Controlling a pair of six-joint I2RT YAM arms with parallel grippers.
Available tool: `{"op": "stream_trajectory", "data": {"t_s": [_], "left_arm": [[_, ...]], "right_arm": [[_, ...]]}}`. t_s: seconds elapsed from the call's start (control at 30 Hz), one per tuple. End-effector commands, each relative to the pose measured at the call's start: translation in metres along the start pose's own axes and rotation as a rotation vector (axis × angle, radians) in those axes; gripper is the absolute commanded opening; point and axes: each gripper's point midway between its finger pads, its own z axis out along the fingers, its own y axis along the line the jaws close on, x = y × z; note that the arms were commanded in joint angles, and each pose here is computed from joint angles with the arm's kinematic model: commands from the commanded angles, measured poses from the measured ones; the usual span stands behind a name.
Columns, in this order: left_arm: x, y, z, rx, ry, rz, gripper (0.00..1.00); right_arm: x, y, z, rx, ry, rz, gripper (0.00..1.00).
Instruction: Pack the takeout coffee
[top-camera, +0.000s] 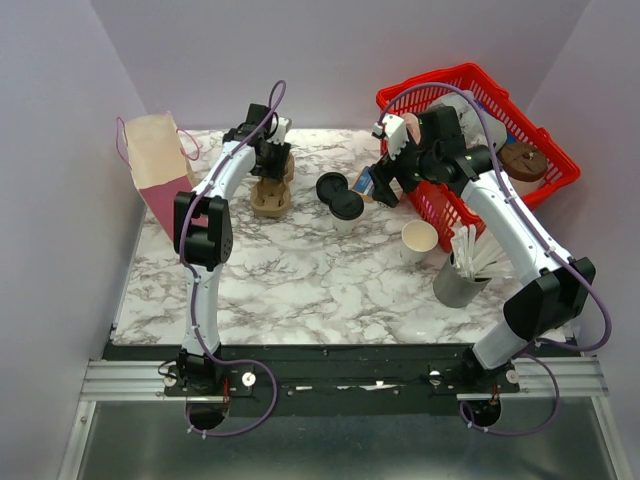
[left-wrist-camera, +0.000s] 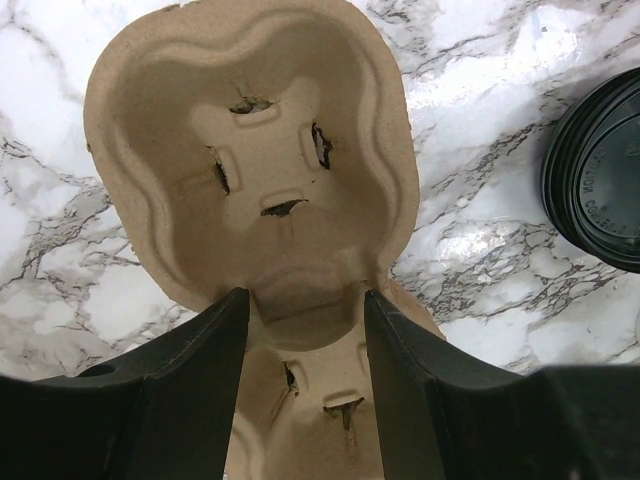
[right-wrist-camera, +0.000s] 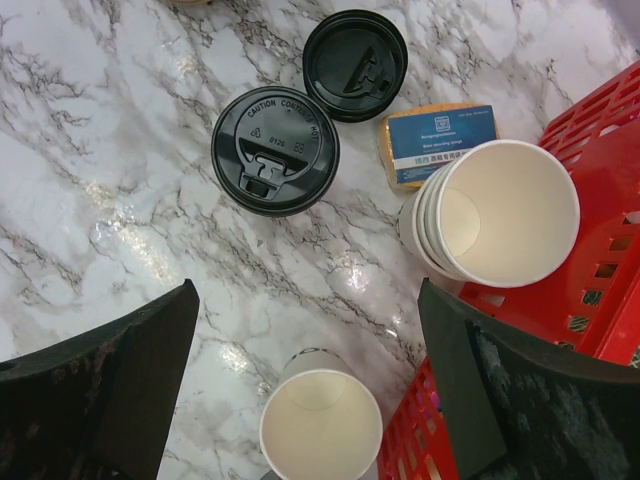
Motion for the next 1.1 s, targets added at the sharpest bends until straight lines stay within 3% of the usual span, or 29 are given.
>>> {"op": "stream_trajectory", "data": {"t_s": [0.0,0.27,0.67,0.9,1.07], "left_arm": [[-0.001,0.002,0.005,-0.025,0.004,-0.005,0.57],[0.000,0.002,0.009,-0.028,0.006,-0.004,0.54],[-0.021,-0.008,-0.017,0.014,-0.058,-0.028,0.29],[-0.048,-0.008,-0.047,0.010,-0.141,0.030,0.00],[-0.050,0.003,-0.047,-0.027,-0.129,0.142,0.00]], "right_arm": [[0.001,-0.004,-0.005,0.027,-0.001,-0.017,1.00],[0.002,-0.005,-0.002,0.023,0.004,-0.015,1.00],[0.004,-0.005,0.002,0.017,0.012,-0.011,1.00],[0.002,-0.005,0.007,0.007,0.009,-0.006,1.00],[0.000,-0.005,0.008,0.001,0.005,-0.005,1.00]]}}
